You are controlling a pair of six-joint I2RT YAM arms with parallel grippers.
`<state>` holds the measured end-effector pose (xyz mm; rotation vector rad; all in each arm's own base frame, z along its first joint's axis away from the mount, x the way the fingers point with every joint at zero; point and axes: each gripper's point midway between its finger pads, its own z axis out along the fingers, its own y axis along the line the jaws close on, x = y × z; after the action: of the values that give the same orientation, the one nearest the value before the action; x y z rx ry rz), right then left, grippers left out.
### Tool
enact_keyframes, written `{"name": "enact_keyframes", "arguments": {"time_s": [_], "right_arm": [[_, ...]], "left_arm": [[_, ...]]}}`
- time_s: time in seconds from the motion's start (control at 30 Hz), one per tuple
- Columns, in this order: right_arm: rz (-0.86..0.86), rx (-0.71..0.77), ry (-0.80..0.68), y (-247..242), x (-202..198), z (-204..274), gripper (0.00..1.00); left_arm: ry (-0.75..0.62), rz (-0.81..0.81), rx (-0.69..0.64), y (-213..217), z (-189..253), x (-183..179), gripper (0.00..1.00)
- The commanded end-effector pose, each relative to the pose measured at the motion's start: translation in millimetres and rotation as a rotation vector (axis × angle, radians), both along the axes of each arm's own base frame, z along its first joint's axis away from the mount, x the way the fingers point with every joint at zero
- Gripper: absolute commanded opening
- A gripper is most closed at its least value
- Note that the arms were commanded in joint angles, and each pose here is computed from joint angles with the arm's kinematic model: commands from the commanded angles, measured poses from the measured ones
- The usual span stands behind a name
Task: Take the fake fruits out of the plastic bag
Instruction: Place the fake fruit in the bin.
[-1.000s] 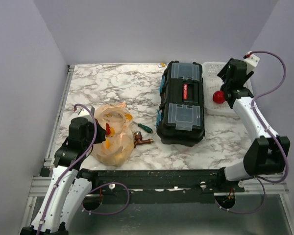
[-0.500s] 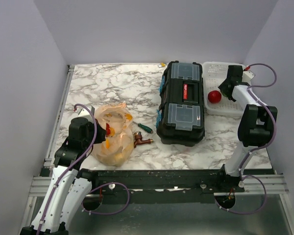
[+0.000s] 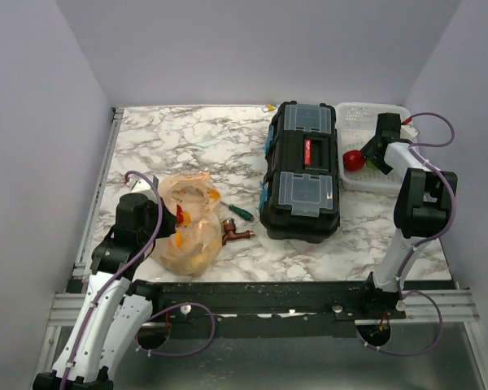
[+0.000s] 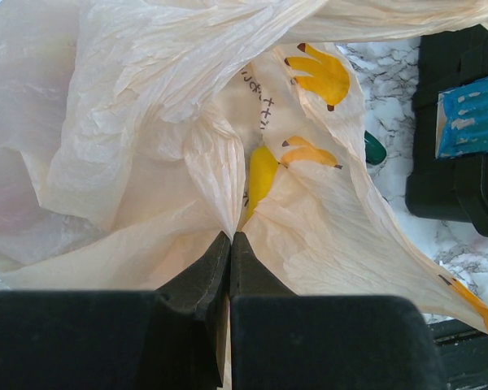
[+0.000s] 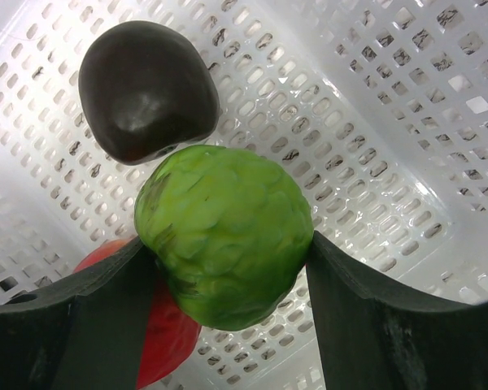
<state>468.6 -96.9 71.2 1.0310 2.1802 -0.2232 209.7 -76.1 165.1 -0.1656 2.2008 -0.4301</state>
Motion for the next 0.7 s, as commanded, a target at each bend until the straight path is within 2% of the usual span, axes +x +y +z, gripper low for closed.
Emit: {"name": "enact_keyframes", "arguments": {"time_s": [0.0, 0.3, 0.43, 0.67], "right_arm": [[0.027, 0.045, -0.002, 9, -4, -5, 0.38], [0.074, 0.062, -0.022, 16, -5, -3, 0.7], [0.074, 0.048, -0.042, 15, -7, 7, 0.81], [0.062, 0.017, -0.085, 10, -10, 36, 0.89]], "left_arm": [[-0.018, 0.005, -0.001, 0, 9, 2, 0.0], [-0.022, 0.007, 0.0, 1, 10, 1, 0.0], [-0.029, 0.008, -0.002, 1, 11, 1, 0.0], [-0.046, 0.008, -0.006, 1, 14, -1, 0.0]]}}
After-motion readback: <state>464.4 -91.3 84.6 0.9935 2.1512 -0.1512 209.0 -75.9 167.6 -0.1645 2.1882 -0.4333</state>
